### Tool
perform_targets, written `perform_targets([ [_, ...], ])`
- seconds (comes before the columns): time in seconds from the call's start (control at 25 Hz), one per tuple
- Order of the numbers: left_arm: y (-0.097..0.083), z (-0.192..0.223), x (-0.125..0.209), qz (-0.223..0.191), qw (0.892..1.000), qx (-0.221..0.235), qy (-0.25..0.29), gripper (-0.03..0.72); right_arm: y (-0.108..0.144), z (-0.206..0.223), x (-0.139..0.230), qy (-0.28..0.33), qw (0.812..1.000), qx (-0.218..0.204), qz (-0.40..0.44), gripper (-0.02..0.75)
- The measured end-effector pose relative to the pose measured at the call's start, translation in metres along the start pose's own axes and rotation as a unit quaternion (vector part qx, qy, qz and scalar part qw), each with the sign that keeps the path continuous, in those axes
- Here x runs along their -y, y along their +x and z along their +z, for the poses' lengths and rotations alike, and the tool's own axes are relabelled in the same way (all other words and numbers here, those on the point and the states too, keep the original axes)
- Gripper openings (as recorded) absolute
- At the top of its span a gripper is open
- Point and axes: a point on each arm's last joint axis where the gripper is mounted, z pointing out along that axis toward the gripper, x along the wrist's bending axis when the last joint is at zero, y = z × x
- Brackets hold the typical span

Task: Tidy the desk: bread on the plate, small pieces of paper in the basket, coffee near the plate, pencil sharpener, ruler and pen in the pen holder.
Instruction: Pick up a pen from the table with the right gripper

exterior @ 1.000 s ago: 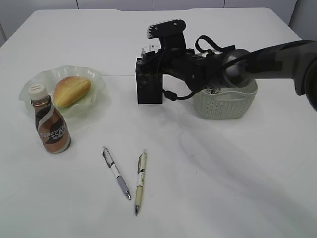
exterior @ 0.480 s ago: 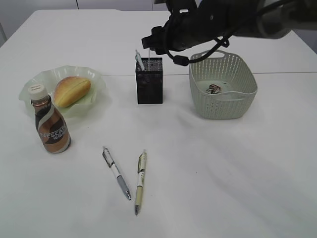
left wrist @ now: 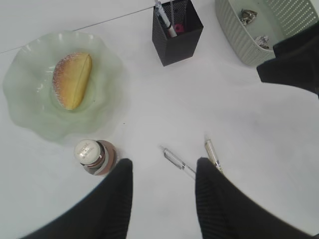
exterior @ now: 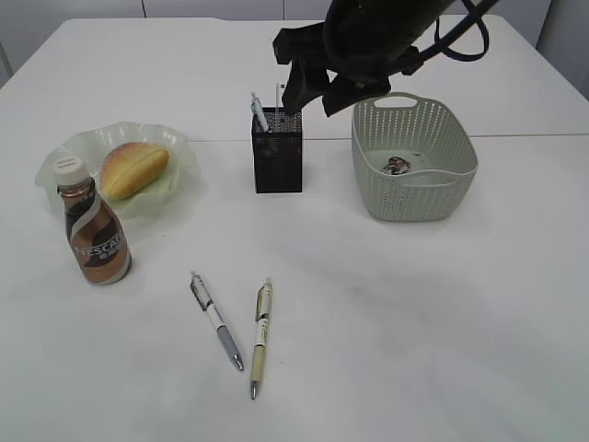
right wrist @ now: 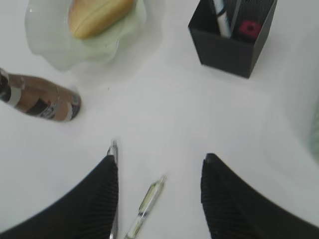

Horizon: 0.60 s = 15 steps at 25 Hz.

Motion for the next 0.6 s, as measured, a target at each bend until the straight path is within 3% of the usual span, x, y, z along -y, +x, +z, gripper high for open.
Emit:
perform_targets([
  [0.36, -0.002, -0.002, 0.001, -0.006, 1.000, 0.013, 0.000, 0.309, 0.006, -0.005, 0.024, 0.136, 0.989, -0.012, 0.062, 0.396],
  [0.6, -0.001, -0.019, 0.004, -0.008, 1.000, 0.015, -0.020, 0.309, 0.039, 0.001, 0.035, 0.164, 0.984, -0.011, 0.064, 0.397],
])
